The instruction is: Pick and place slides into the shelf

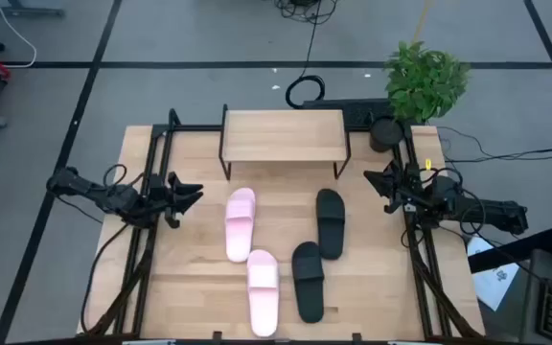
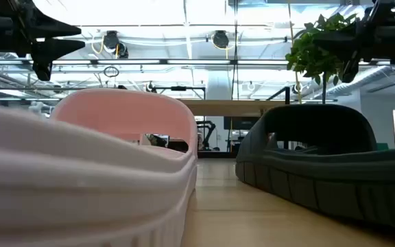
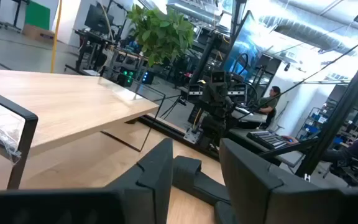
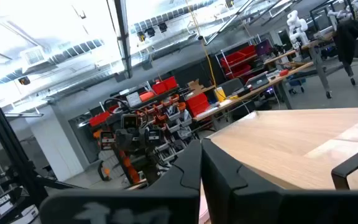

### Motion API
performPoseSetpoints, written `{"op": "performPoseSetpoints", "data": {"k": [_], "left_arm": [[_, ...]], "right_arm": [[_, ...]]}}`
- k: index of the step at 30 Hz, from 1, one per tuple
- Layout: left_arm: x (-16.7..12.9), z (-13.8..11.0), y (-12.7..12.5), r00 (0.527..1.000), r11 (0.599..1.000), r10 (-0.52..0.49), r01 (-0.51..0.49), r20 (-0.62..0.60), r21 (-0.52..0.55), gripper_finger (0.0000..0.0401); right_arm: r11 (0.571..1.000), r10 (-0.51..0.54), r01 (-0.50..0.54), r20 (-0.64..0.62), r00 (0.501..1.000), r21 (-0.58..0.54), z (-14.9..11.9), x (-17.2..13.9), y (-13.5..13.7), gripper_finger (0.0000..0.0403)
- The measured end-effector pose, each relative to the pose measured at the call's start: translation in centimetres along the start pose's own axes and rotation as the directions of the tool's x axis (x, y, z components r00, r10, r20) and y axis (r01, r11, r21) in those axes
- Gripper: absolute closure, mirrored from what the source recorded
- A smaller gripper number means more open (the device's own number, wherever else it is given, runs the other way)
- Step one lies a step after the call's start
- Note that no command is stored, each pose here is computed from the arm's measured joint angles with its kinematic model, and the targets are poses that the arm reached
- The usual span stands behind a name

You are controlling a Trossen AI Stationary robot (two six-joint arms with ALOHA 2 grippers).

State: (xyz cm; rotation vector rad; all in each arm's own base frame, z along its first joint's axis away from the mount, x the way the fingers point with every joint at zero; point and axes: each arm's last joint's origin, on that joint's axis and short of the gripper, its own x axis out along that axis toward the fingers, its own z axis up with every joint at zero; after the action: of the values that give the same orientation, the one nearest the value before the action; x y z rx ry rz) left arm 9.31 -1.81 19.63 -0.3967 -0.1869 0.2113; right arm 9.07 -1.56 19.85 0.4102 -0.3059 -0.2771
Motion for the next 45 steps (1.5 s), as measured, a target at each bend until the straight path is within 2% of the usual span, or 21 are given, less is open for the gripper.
{"op": "performPoseSetpoints", "data": {"k": [35, 37, 41, 45], "left_arm": [[0.0, 0.0, 0.0, 1.0, 1.0, 0.0, 0.0, 0.0, 0.0, 0.0272], [0.0, 0.0, 0.0, 1.0, 1.0, 0.0, 0.0, 0.0, 0.0, 0.0272], [0.0, 0.2, 0.0, 0.999, 1.0, 0.025, -0.025, 0.027, -0.009, 0.0272], [-0.1, 1.2, -0.1, 0.991, 0.993, 0.053, -0.038, 0.127, -0.116, 0.0272]], "right_arm": [[1.0, -0.001, 0.001, 0.012, 1.0, 0.001, 0.1, 0.0, 0.0, 0.0403], [0.999, 0.003, -0.006, 0.076, 0.997, 0.034, 0.7, 0.0, 0.2, 0.0403], [0.971, 0.072, -0.129, 0.267, 0.961, 0.203, 2.6, -0.4, 0.9, 0.0403], [0.958, 0.135, -0.237, 0.472, 0.871, 0.163, 4.6, -1.3, 1.5, 0.0403]]}}
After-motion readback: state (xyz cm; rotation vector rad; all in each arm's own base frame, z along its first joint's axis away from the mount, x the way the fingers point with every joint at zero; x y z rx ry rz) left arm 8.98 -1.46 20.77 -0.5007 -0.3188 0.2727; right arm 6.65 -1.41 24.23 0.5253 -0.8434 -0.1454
